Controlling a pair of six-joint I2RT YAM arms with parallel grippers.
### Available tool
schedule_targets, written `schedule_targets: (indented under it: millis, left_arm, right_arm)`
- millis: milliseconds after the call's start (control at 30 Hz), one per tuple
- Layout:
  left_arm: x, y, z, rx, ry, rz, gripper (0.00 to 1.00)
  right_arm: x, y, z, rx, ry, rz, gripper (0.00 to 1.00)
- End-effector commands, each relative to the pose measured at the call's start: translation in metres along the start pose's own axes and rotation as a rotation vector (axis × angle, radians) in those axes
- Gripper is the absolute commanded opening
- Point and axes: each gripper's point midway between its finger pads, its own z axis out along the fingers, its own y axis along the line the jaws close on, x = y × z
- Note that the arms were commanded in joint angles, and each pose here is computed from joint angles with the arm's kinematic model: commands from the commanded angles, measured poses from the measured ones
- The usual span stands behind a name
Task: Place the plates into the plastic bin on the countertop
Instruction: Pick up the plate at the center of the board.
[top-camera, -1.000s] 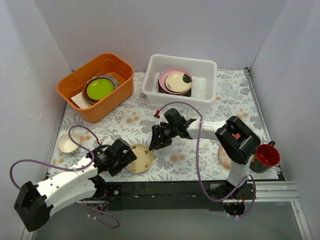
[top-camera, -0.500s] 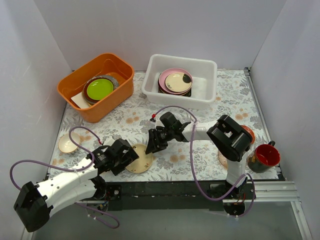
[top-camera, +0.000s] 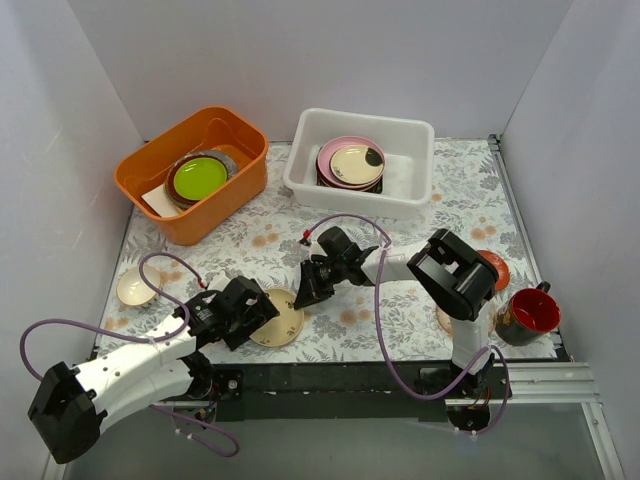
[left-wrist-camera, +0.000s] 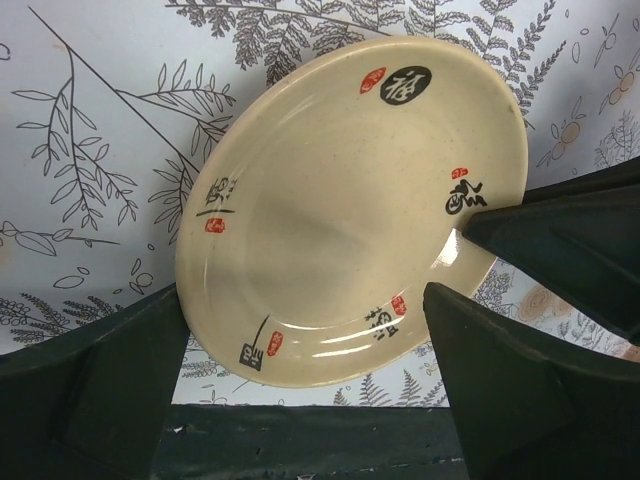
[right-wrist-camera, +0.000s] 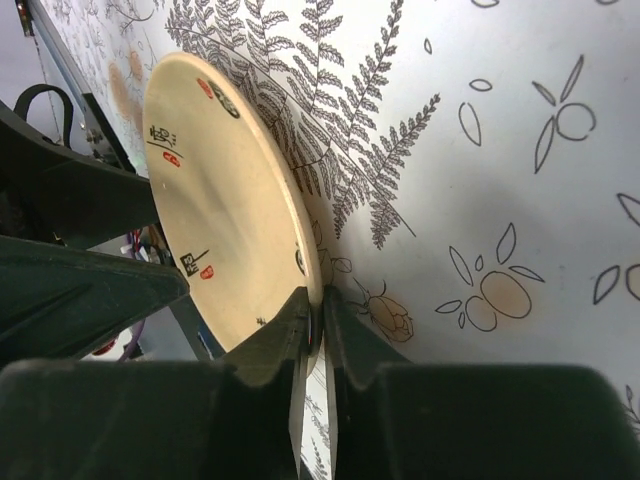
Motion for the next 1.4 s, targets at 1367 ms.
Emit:
schedule_targets:
  millis: [1367]
  left_arm:
    - [-0.019,-0.079,-0.047,0.339,-0.056,0.204,0.98]
  right_arm:
    - [-0.116,0.019,-0.189,0.266,-0.467,-0.189,0.01]
